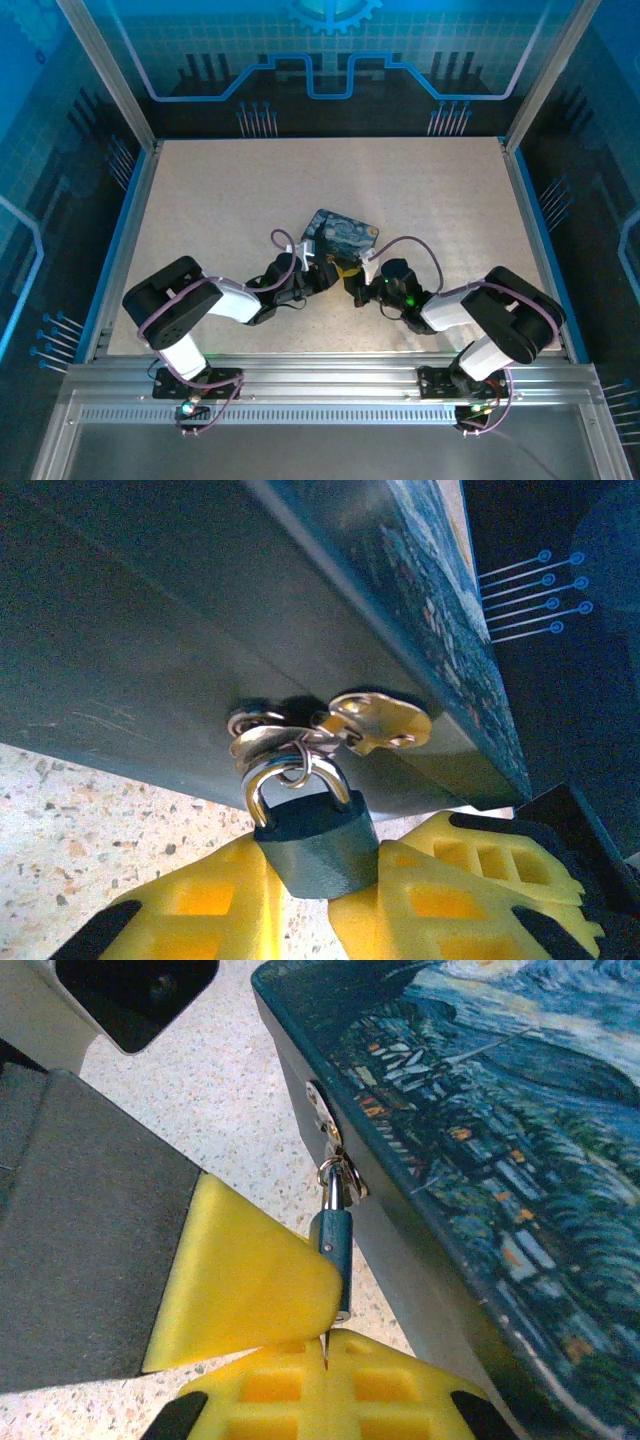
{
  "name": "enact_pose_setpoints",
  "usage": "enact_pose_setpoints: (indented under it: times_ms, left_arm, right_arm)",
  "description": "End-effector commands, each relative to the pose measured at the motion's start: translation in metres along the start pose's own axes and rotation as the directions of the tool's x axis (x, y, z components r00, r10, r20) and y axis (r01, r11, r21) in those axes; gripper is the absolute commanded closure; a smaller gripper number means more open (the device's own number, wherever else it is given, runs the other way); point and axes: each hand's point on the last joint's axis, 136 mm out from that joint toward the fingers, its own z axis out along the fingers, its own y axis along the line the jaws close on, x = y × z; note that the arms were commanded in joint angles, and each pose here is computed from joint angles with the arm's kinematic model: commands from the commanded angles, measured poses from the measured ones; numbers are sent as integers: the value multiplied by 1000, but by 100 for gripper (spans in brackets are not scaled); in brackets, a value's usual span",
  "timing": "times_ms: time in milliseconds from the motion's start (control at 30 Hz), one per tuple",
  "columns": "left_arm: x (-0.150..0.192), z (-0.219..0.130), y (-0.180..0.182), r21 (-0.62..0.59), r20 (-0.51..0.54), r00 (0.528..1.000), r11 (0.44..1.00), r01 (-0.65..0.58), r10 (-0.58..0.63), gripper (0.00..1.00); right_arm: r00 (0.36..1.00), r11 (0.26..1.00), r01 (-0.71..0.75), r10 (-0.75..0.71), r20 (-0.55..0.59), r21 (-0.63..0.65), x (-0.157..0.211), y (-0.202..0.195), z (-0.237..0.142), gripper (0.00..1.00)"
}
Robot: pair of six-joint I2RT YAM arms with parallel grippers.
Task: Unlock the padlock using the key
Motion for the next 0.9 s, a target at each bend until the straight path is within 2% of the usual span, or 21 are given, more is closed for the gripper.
enact_pose_setpoints:
  times_ms: [0,433,800,867]
  left_arm:
    - [11,1,-29,81,-50,999,997,-17,22,75]
    - [1,-3,-17,27,4,1000,1000,-10,10,75]
    - [-4,-2,-11,10,17,1000,1000,4,-4,75]
    - [-4,-1,-11,11,19,1000,1000,4,-4,74]
  right_arm:
    - [985,999,46,-43,168,-11,-47,6,3,99]
    - [1000,1000,-3,4,20,-29,-3,0,-11,72]
    - [1000,1000,-8,7,-16,-26,11,1,-52,42]
    - [1000,1000,-16,15,-18,-21,11,-1,-59,41]
